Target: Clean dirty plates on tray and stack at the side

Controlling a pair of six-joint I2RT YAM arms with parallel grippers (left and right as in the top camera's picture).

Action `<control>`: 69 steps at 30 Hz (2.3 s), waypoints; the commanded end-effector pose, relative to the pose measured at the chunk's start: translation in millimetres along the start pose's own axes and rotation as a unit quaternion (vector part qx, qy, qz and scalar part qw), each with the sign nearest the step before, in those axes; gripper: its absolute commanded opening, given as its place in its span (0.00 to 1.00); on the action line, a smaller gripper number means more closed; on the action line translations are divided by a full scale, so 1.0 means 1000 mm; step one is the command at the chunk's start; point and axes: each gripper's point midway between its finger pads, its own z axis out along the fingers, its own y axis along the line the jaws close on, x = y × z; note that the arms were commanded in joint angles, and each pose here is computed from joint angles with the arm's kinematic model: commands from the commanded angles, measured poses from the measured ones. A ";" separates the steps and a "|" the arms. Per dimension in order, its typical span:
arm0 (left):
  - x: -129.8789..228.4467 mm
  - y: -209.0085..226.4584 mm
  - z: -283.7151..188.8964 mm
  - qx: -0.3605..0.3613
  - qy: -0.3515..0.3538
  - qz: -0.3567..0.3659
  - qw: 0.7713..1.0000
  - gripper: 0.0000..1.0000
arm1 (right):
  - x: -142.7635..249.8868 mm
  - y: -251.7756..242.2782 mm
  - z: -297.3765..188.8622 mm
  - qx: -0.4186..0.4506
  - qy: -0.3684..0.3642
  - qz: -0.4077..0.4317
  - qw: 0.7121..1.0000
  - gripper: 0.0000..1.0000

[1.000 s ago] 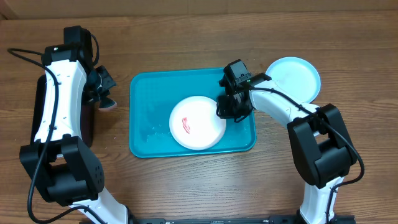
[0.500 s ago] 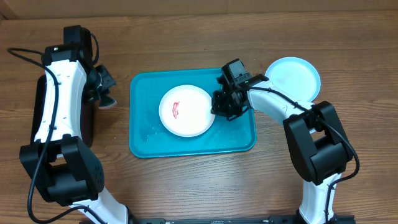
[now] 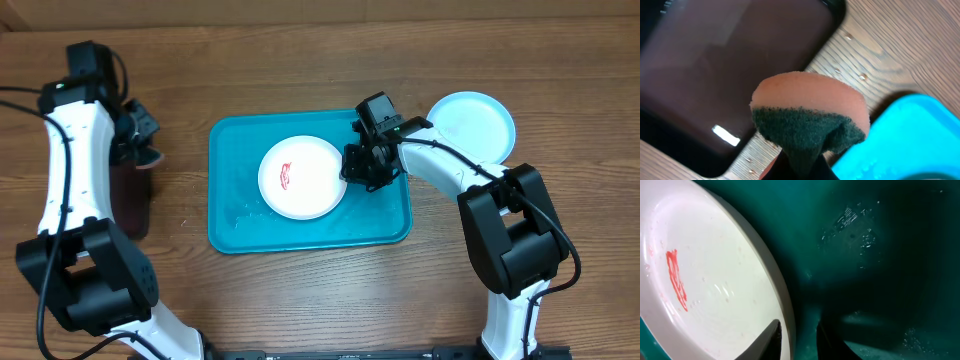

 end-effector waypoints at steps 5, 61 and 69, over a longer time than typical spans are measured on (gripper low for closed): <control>-0.026 0.037 0.009 -0.017 -0.022 -0.029 0.999 0.04 | 0.001 -0.015 0.005 0.039 -0.002 -0.003 0.999 0.28; -0.026 0.100 0.127 -0.046 0.096 -0.074 0.991 0.41 | 0.003 -0.016 0.005 0.041 0.003 -0.023 0.999 0.31; -0.014 0.109 0.137 -0.069 0.104 -0.071 0.990 0.27 | 0.003 -0.016 0.005 0.041 0.003 -0.023 0.999 0.31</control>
